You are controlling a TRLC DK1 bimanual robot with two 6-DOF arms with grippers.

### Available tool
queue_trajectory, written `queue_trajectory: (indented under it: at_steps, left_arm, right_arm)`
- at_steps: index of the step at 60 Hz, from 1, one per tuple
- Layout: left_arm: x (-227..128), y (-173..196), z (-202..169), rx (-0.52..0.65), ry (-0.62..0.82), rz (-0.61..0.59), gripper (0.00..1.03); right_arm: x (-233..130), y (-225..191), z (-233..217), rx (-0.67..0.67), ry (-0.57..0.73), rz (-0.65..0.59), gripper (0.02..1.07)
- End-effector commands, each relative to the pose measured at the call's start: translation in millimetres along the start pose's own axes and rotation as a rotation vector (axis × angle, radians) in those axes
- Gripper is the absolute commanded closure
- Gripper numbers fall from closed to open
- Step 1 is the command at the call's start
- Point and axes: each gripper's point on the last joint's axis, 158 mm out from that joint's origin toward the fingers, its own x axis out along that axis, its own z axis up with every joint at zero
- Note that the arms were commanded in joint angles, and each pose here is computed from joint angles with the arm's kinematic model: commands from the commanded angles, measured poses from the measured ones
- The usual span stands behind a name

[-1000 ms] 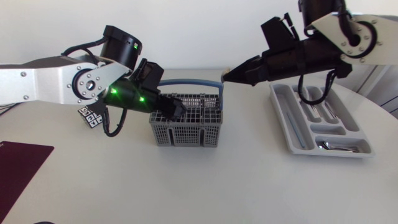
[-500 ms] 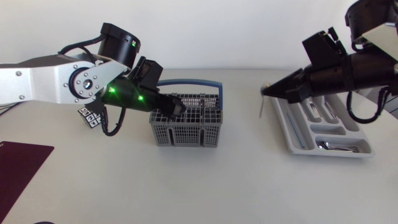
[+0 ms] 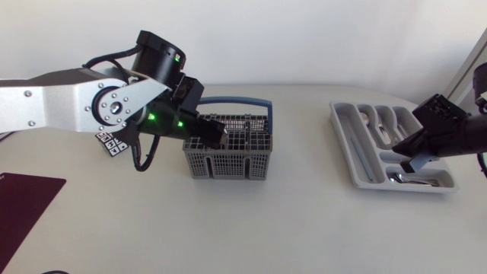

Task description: Transfer all utensils from the basket to the drawer tray.

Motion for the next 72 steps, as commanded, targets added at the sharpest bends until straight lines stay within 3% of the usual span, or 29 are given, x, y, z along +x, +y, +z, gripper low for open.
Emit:
queue_trajectory:
  at_steps: [1, 19, 35, 40, 44, 47, 55, 72]
  left_arm:
    - [-1, 0, 7, -0.04, -0.003, 0.004, 0.24]
    - [5, 3, 1, -0.089, 0.042, 0.015, 0.24]
    - [4, 4, 2, -0.118, 0.054, 0.019, 0.24]
    - [5, 4, 1, -0.122, 0.058, 0.019, 0.24]
    - [6, 6, 2, -0.129, 0.058, 0.021, 0.24]
    - [7, 6, 3, -0.132, 0.058, 0.022, 0.24]
    - [12, 6, 5, -0.147, 0.065, 0.026, 0.24]
    - [25, 8, 2, -0.171, 0.11, 0.051, 0.24]
  right_arm:
    - [12, -12, -29, -0.043, 0.061, -0.008, 1.0]
    - [32, -54, -85, -0.067, 0.174, -0.081, 1.0]
    - [58, -63, -119, -0.076, 0.249, -0.103, 0.98]
    - [60, -65, -120, -0.068, 0.25, -0.115, 0.78]
    - [58, -65, -120, -0.053, 0.247, -0.125, 0.45]
    - [56, -63, -118, -0.045, 0.244, -0.131, 0.32]
    - [50, -56, -110, -0.026, 0.222, -0.145, 0.2]
    - [44, -41, -87, -0.005, 0.175, -0.154, 0.2]
